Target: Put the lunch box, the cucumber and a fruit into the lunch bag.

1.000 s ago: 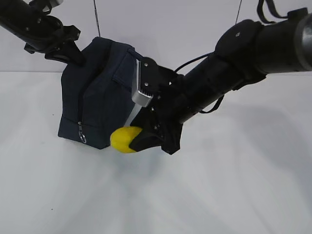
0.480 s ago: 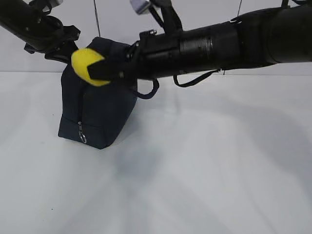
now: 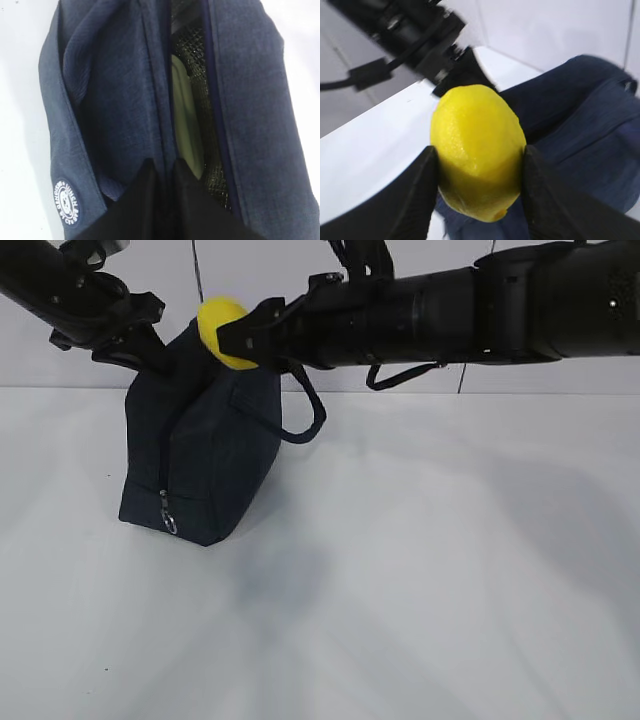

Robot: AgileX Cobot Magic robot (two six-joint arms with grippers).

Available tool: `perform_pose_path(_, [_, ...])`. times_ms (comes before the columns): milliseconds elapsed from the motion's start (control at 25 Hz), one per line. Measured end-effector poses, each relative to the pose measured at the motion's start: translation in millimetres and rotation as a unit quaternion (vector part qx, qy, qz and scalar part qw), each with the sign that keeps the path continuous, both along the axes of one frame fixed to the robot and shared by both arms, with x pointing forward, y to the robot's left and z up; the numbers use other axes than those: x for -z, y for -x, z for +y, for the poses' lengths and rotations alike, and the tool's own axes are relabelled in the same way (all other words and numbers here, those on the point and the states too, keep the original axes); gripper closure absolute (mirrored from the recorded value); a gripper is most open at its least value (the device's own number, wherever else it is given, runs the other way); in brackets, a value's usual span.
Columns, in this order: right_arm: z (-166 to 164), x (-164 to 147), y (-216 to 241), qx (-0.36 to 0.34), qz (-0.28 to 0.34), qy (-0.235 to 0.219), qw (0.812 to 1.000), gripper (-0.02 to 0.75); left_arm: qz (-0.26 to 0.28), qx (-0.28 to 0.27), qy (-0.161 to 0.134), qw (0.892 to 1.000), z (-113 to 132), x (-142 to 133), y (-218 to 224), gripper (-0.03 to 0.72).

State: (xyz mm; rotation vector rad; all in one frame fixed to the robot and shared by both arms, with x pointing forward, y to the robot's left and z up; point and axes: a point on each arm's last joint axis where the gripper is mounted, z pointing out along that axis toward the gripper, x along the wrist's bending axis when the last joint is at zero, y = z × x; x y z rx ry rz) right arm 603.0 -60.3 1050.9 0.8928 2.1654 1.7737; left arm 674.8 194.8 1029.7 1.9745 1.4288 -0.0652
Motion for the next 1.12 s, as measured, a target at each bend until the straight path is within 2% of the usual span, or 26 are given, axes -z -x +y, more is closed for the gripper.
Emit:
perform_pose_path(280, [14.7,3.1,-40.8,0.039,-0.008,-0.011,0.999,0.331,0.000,0.000,0.000,1.000,0.0,0.0,0.0,0.660])
perform_pose_path(520, [23.6,30.4,-68.1,0.067,0.003,0.002,0.998,0.331,0.005,0.003,0.001,1.000,-0.2,0.2,1.1,0.660])
perform_pose_path(1120, [34.2,69.9,-85.0,0.061,0.032,0.005,0.998,0.332,0.007,0.003,0.004,1.000,-0.5,0.0,1.2,0.660])
